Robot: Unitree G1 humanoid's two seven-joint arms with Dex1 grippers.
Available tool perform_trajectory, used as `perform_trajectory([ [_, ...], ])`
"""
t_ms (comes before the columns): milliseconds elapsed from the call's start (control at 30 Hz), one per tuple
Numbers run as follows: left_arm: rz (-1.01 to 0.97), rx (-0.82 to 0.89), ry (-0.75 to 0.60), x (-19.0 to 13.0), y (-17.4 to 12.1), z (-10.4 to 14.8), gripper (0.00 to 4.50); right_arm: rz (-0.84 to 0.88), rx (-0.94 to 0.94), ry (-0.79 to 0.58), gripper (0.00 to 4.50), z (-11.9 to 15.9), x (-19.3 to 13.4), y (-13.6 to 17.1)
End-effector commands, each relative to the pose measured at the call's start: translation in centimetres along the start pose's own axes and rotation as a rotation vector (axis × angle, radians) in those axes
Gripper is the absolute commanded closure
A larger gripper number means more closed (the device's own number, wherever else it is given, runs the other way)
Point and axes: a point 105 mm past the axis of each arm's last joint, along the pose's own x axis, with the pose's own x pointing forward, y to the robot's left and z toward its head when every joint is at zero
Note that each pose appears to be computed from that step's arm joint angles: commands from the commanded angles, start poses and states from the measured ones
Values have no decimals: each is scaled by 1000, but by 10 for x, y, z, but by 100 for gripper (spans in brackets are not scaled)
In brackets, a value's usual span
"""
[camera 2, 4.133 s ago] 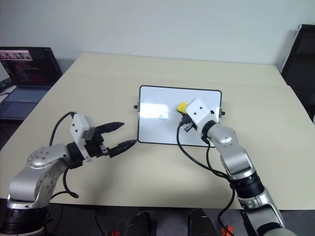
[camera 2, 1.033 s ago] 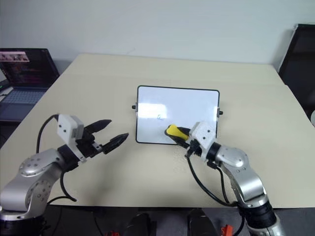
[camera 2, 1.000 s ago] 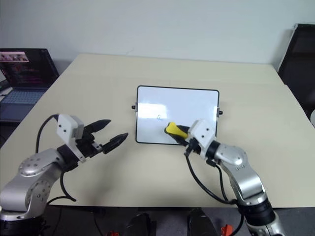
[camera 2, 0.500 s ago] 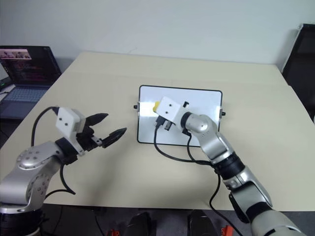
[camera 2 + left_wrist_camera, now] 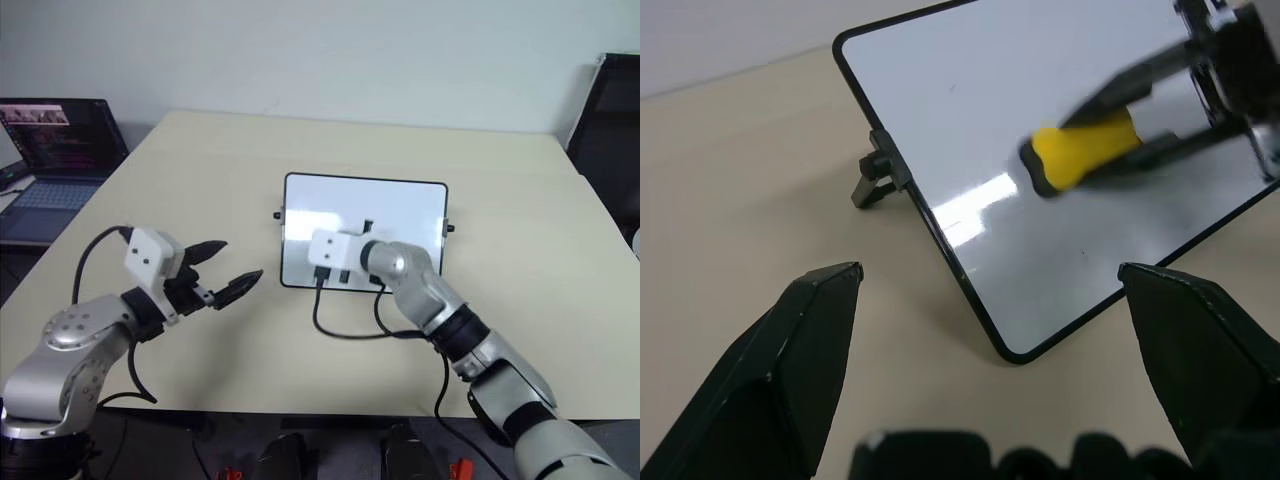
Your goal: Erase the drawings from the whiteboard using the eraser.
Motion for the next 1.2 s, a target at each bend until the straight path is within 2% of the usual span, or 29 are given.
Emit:
perform_trajectory([
  [33, -18, 33, -44, 2, -7, 16, 0, -1, 30, 50, 353, -15, -2, -4],
  [233, -21, 24, -39, 1, -5, 11, 0, 273, 56, 34, 353, -8, -9, 45],
  [267, -20, 22, -37, 0, -4, 9, 0, 257, 53, 32, 353, -8, -9, 43],
  [433, -23, 13, -30, -4, 0, -3, 0, -48, 73, 36, 353, -11, -4, -13],
  [600, -26, 11, -39, -6, 0, -9, 0, -62, 204, 9, 353, -19, -16, -15],
  [800, -61, -5, -74, -4, -7, -4, 0, -36, 488, -219, 353, 5, -61, -8],
  [900, -79, -6, -82, -2, -9, 2, 0, -35, 547, -261, 353, 2, -90, -3],
  [1033, -115, 14, -93, 1, -17, 15, 0, -32, 569, -234, 353, -13, -122, 8],
  [1200, -263, 49, -110, 10, -36, 35, 0, -133, 607, -69, 353, -53, -164, 18],
])
